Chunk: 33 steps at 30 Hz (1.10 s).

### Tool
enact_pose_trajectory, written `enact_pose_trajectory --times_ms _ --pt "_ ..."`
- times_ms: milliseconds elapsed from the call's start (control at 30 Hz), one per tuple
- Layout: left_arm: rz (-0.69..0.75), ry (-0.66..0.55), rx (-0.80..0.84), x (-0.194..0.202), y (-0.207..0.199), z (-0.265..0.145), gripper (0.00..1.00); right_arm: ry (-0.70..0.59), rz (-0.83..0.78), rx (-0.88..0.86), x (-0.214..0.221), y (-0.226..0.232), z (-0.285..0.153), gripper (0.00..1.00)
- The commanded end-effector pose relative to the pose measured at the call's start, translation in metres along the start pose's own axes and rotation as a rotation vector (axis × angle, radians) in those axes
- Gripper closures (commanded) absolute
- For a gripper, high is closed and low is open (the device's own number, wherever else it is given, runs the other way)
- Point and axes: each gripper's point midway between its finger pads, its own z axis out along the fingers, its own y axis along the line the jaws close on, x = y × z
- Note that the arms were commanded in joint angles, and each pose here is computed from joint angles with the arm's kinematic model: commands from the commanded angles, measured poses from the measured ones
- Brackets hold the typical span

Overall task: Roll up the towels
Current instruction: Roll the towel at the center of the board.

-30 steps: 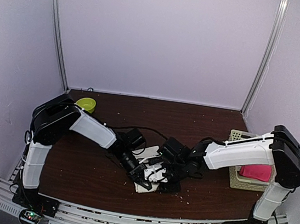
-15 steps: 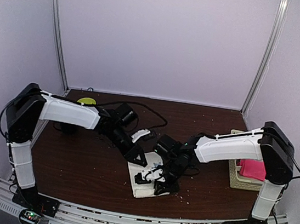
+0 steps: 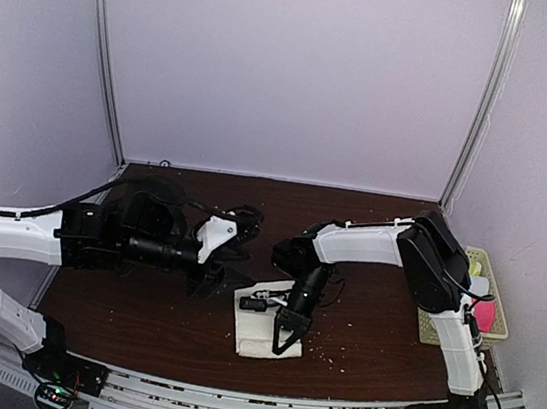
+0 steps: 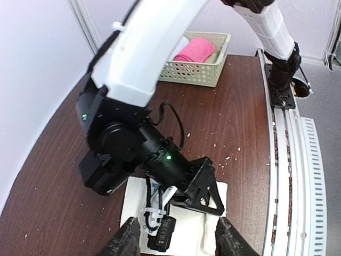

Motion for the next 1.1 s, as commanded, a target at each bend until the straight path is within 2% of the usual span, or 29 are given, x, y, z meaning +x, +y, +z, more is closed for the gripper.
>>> enact_pose_trajectory --times_ms 0,133,233,467,633,900,967,1067 --pt "0.165 0.144 0.037 0.028 -0.022 0.031 0.51 0.14 0.123 0.056 0.031 -0.036 0.024 0.85" --pt "0.246 0.354 0.094 0.08 -0.053 0.067 0.54 0.144 0.139 0.055 0.029 -0.042 0.026 0.85" --pt "0.271 0.454 0.083 0.109 -0.058 0.088 0.54 0.134 0.159 0.062 0.028 -0.045 0.026 0.85" --pt "0.276 0.565 0.12 0.154 -0.068 0.109 0.52 0.136 0.152 0.055 0.03 -0.043 0.026 0.84" --pt "0.258 0.584 0.125 0.172 -0.072 0.118 0.56 0.132 0.154 0.059 0.03 -0.043 0.026 0.84" --pt "0.244 0.581 0.157 0.172 -0.078 0.116 0.76 0.092 0.107 0.086 0.018 -0.031 0.009 0.83" --pt "0.23 0.599 0.138 0.173 -0.075 0.116 0.73 0.08 0.095 0.108 0.013 -0.028 0.003 0.83" --pt "0.214 0.6 0.112 0.17 -0.072 0.115 0.63 0.076 0.096 0.116 0.012 -0.028 0.001 0.83"
